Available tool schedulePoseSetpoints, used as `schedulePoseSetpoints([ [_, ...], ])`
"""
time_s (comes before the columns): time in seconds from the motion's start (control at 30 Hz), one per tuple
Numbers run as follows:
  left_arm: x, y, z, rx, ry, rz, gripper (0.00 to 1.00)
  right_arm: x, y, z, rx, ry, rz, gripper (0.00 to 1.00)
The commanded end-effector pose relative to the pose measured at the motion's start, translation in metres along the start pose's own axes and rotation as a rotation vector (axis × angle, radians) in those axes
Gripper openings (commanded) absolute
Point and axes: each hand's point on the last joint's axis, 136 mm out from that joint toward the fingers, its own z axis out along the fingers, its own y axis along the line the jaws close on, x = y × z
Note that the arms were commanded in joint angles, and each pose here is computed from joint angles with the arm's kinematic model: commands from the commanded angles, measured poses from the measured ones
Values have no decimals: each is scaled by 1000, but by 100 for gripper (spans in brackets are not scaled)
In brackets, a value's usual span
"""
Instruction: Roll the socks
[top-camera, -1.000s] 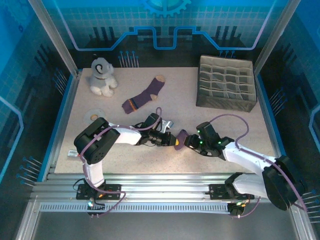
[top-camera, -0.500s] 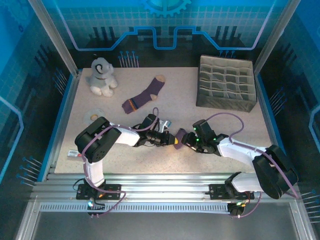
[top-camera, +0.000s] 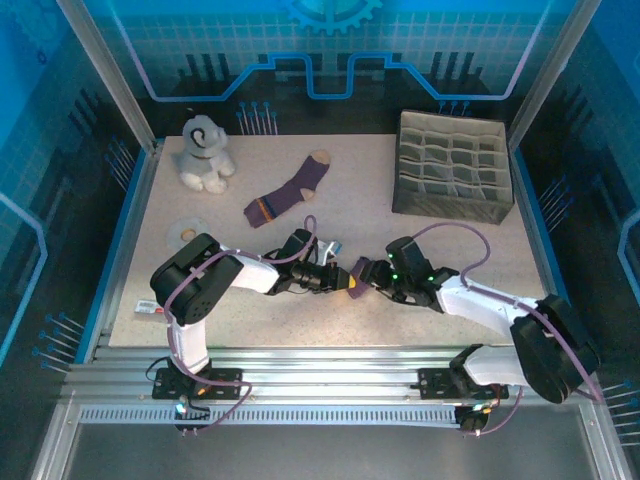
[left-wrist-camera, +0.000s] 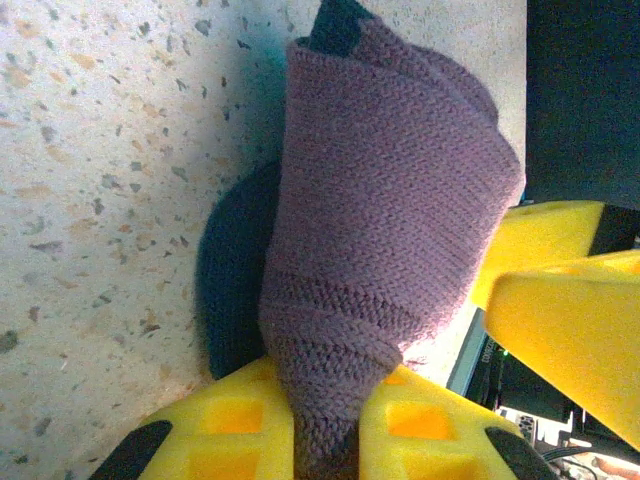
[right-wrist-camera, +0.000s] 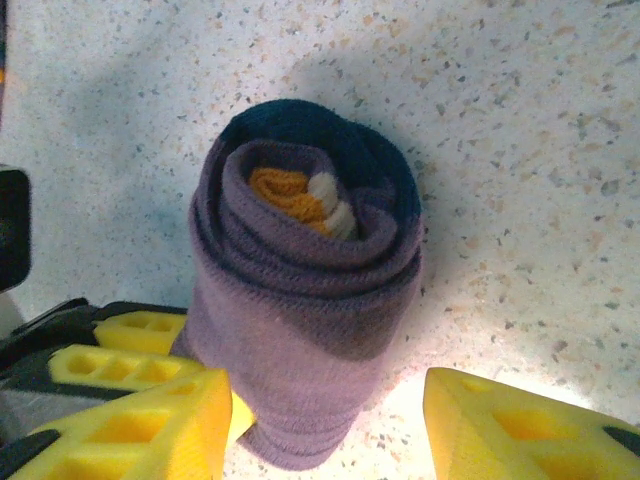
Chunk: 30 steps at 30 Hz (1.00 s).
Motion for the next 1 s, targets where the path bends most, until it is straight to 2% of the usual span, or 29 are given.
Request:
schedulePoseSetpoints([
  [0.0,31,57,1,-164,62,-150,0,-10,9,8,0,-26,6,53],
  [0.23,32,56,-1,-166,65,-132,0,-3,-8,28,86,26,8,48],
  [0.4,30,50,-8,-172,53,-81,17,9,-30,34,124,50,38,41],
  [0.6,25,36,-16,-162,42,-26,27,15,-41,37,141,60,43,41],
  [0.97,18,15,-40,-175,54,43,31,18,-44,44,164,90,25,41],
])
